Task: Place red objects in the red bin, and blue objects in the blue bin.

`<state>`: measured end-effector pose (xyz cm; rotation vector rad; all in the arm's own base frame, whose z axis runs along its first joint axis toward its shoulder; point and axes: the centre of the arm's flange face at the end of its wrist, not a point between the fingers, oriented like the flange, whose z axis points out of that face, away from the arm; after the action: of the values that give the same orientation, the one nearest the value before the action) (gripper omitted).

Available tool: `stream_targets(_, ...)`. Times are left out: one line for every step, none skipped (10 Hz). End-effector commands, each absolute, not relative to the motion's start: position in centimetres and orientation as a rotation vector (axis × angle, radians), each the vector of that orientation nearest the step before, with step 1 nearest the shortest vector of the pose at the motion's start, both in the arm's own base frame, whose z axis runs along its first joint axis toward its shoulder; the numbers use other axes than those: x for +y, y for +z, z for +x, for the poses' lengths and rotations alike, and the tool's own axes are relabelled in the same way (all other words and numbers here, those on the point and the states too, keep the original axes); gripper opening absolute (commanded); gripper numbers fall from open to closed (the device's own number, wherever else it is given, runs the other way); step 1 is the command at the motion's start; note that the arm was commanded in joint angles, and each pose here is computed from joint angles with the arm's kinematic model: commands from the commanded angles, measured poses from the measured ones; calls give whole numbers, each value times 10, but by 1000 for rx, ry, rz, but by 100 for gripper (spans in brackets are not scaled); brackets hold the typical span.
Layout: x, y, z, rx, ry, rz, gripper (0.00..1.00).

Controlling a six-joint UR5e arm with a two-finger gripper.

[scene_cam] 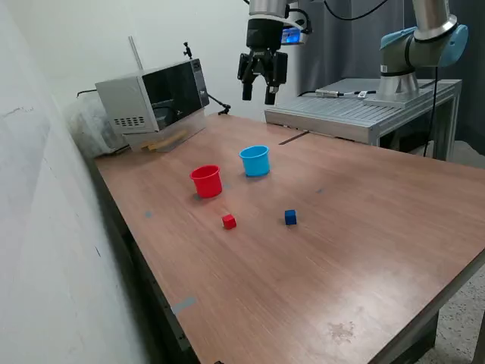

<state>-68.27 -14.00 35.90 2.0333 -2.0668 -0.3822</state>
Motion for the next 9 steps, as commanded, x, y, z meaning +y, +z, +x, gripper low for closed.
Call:
stream_targets(-144, 354, -710, -2056, -397, 2018, 100)
stream_targets(-145, 336, -730, -2064, -387, 2020, 100)
stream_targets(-146, 317, -748, -2077, -378, 2017, 100)
stream_targets(-146, 281, -770, -2107, -352, 2019, 100)
stream_targets(-146, 250, -783, -2124, -328, 2033, 100)
stream_targets(-145, 219, -791, -2144, -298, 2050, 100)
stream_targets(-145, 194, -794, -2153, -284, 2059, 100)
stream_targets(-145, 179, -796, -2156, -280, 2060, 100)
stream_targets(-145, 167, -799, -2159, -276, 2062, 100)
